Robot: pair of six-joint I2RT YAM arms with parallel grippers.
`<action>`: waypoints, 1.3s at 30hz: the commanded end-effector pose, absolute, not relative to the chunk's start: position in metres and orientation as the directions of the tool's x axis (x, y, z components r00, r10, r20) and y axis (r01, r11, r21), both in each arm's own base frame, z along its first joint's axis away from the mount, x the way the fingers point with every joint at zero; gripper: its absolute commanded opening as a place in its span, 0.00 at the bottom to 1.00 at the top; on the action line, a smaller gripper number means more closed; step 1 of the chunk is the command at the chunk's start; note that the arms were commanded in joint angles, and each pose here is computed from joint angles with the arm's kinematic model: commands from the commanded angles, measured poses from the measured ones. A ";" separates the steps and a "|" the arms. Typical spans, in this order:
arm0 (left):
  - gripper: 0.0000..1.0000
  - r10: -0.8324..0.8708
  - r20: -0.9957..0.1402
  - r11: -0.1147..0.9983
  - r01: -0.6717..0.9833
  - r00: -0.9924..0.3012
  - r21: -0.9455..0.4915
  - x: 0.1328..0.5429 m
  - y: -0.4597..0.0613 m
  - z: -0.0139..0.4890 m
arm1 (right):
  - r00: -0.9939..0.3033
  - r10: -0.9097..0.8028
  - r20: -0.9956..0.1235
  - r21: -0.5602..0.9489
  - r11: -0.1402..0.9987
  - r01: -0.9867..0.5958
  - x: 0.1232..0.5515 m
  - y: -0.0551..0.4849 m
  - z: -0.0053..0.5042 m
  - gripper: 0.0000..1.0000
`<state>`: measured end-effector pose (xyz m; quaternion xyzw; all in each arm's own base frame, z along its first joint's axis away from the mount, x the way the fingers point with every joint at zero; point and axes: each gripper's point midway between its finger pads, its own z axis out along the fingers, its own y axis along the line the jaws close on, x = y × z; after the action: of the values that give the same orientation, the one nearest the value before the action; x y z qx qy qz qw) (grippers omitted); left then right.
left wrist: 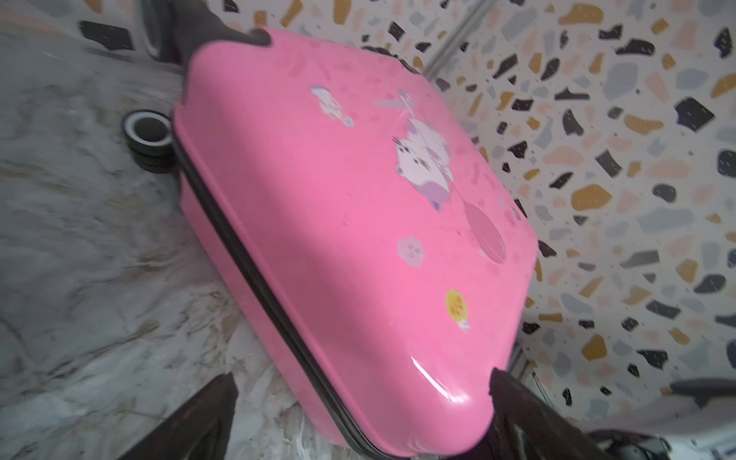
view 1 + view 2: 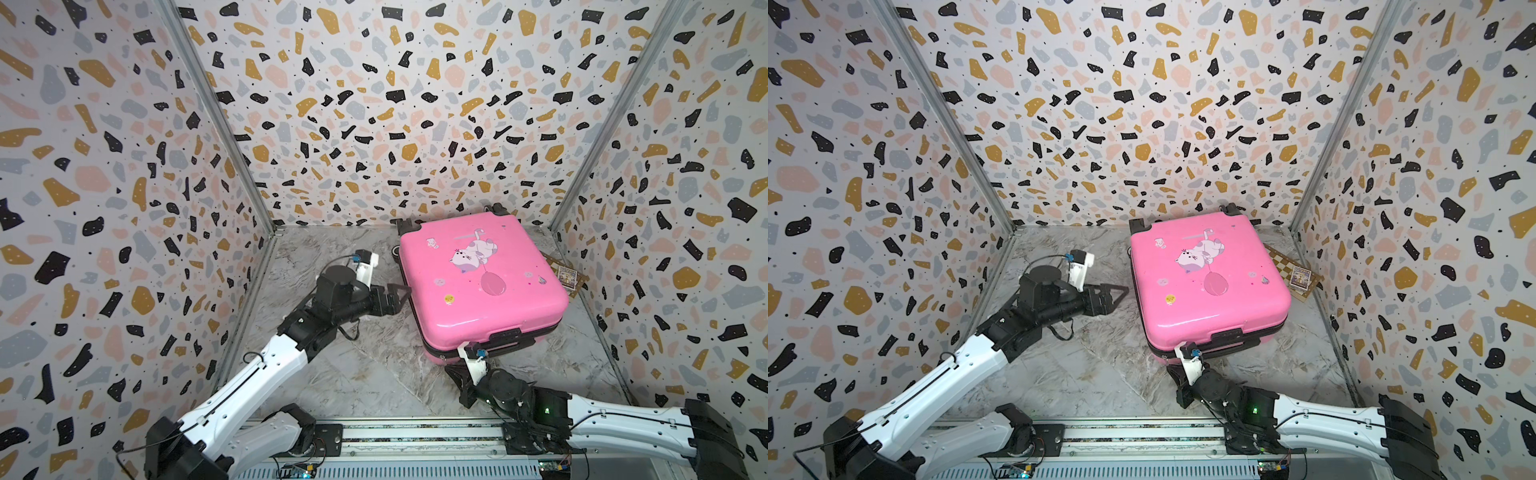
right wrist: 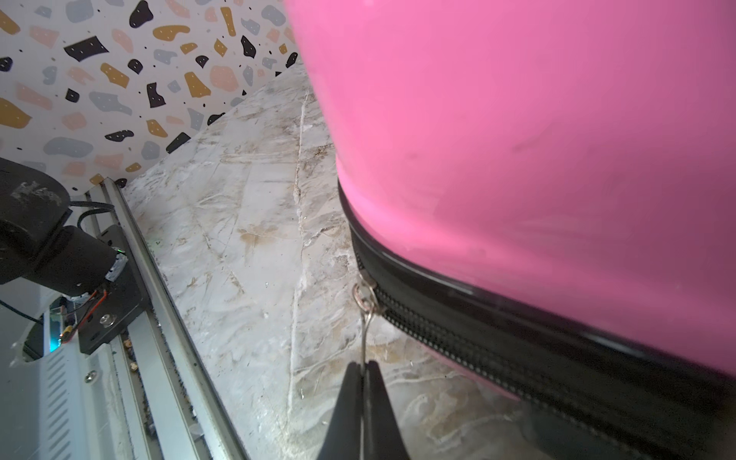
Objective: Open the suitcase zippers
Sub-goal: Unzip the zipper on the suitcase, then adjust the suitcase at the center of the board.
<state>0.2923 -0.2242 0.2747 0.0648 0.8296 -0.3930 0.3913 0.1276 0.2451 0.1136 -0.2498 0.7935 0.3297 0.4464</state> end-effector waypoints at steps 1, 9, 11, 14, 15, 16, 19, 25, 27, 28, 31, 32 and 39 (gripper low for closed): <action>0.99 -0.261 -0.635 0.649 0.354 -0.728 -0.673 0.322 -0.211 0.278 | -0.541 -0.149 -0.828 0.338 0.638 -0.692 0.112 0.239 0.096 0.00; 0.99 -0.420 -0.457 0.435 0.268 -0.784 -0.860 0.426 -0.220 0.286 | -0.554 -0.146 -0.820 0.346 0.644 -0.682 0.110 0.233 0.093 0.00; 0.99 -0.421 -0.414 0.390 0.251 -0.808 -0.886 0.450 -0.231 0.282 | -0.554 -0.147 -0.819 0.346 0.643 -0.683 0.109 0.233 0.093 0.00; 0.99 -0.425 -0.342 0.314 0.218 -0.838 -0.924 0.483 -0.245 0.270 | -0.554 -0.144 -0.820 0.347 0.644 -0.682 0.110 0.234 0.094 0.00; 0.99 -0.432 -0.312 0.286 0.200 -0.846 -0.937 0.493 -0.248 0.266 | -0.553 -0.145 -0.821 0.347 0.643 -0.683 0.109 0.234 0.095 0.00; 0.99 -0.443 -0.291 0.261 0.189 -0.848 -0.947 0.502 -0.250 0.263 | -0.551 -0.144 -0.822 0.345 0.644 -0.683 0.110 0.234 0.096 0.00; 0.99 -0.464 -0.250 0.238 0.152 -0.850 -0.959 0.525 -0.251 0.251 | -0.550 -0.143 -0.823 0.343 0.647 -0.681 0.111 0.234 0.099 0.00; 0.99 -0.492 -0.161 0.191 0.074 -0.855 -0.979 0.560 -0.254 0.225 | -0.547 -0.137 -0.826 0.343 0.648 -0.680 0.111 0.234 0.105 0.00; 0.99 -0.490 -0.136 0.161 0.064 -0.861 -0.985 0.570 -0.258 0.221 | -0.546 -0.136 -0.827 0.342 0.649 -0.680 0.111 0.233 0.106 0.00; 0.99 -0.488 -0.122 0.140 0.060 -0.864 -0.988 0.575 -0.260 0.221 | -0.546 -0.135 -0.827 0.342 0.651 -0.677 0.112 0.233 0.107 0.00; 0.99 -0.483 -0.091 0.092 0.053 -0.871 -0.994 0.585 -0.266 0.220 | -0.548 -0.131 -0.826 0.343 0.655 -0.674 0.112 0.231 0.108 0.00; 0.99 -0.482 -0.085 0.085 0.051 -0.872 -0.995 0.586 -0.268 0.218 | -0.549 -0.127 -0.826 0.345 0.656 -0.671 0.112 0.231 0.108 0.00; 0.82 -0.462 -0.079 0.065 0.055 -0.883 -0.996 0.588 -0.283 0.216 | -0.553 -0.126 -0.823 0.346 0.662 -0.665 0.112 0.229 0.108 0.00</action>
<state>0.5881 -0.2726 0.1813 -0.1854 0.7262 -0.6391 0.1725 0.1200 0.2297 0.1105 -0.2300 0.8071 0.3354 0.4280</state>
